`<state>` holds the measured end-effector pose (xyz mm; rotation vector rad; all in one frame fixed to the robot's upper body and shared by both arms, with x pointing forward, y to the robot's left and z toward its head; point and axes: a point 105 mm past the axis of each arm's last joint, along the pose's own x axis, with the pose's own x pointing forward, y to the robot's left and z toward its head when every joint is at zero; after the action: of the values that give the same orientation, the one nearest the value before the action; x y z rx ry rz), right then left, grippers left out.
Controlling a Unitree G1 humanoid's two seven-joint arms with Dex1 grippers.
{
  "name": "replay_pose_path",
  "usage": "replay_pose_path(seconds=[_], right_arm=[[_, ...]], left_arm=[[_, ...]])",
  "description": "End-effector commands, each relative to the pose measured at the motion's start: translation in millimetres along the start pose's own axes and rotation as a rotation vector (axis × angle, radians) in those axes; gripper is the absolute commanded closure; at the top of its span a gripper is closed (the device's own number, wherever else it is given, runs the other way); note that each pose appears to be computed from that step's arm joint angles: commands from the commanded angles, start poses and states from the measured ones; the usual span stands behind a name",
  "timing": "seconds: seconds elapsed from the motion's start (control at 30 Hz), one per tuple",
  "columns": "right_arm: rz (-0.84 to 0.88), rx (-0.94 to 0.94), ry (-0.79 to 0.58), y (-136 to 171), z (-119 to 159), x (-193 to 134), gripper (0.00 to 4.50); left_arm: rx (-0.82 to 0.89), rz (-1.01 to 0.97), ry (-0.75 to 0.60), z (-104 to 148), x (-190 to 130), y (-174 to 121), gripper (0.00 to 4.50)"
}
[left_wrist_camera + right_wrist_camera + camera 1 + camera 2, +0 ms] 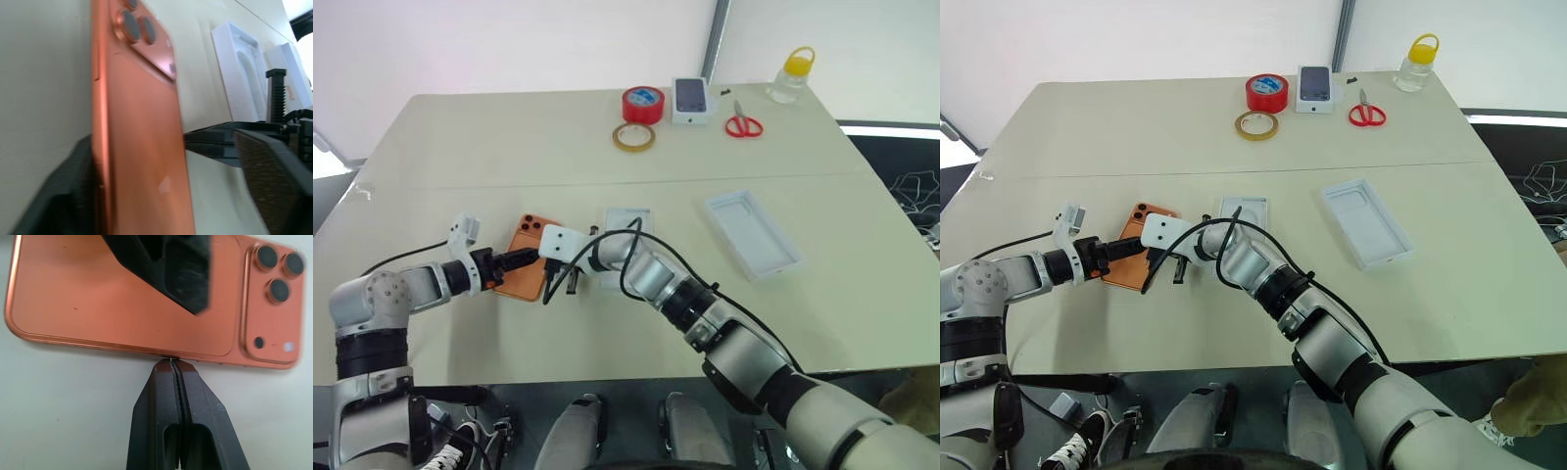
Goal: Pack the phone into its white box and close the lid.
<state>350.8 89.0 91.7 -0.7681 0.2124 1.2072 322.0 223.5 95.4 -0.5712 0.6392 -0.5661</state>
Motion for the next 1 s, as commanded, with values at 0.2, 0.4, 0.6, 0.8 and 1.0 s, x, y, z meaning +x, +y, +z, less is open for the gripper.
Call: replay_pose_path(seconds=[0.2,0.4,0.6,0.8,1.0], right_arm=[[-0.024,-0.017,-0.027,-5.2,8.5,-1.7,4.5],[-0.028,-0.017,-0.03,-5.5,8.5,-1.5,4.5],[-0.025,-0.014,-0.028,-3.8,6.9,-1.5,4.5],[-0.025,-0.015,-0.029,-4.3,6.7,-2.0,4.5],[-0.034,-0.034,-0.057,-6.1,11.2,-4.0,4.5]], left_arm=[[-0.075,-0.031,0.04,-14.0,0.8,-1.4,1.68],[-0.11,-0.035,0.036,-16.9,0.5,-2.9,1.68],[-0.144,-0.028,0.024,-18.6,-0.3,-3.3,2.92],[-0.174,-0.033,0.016,-20.1,-2.6,-3.9,3.89],[-0.201,-0.044,-0.003,-20.0,-3.6,-5.7,3.89]])
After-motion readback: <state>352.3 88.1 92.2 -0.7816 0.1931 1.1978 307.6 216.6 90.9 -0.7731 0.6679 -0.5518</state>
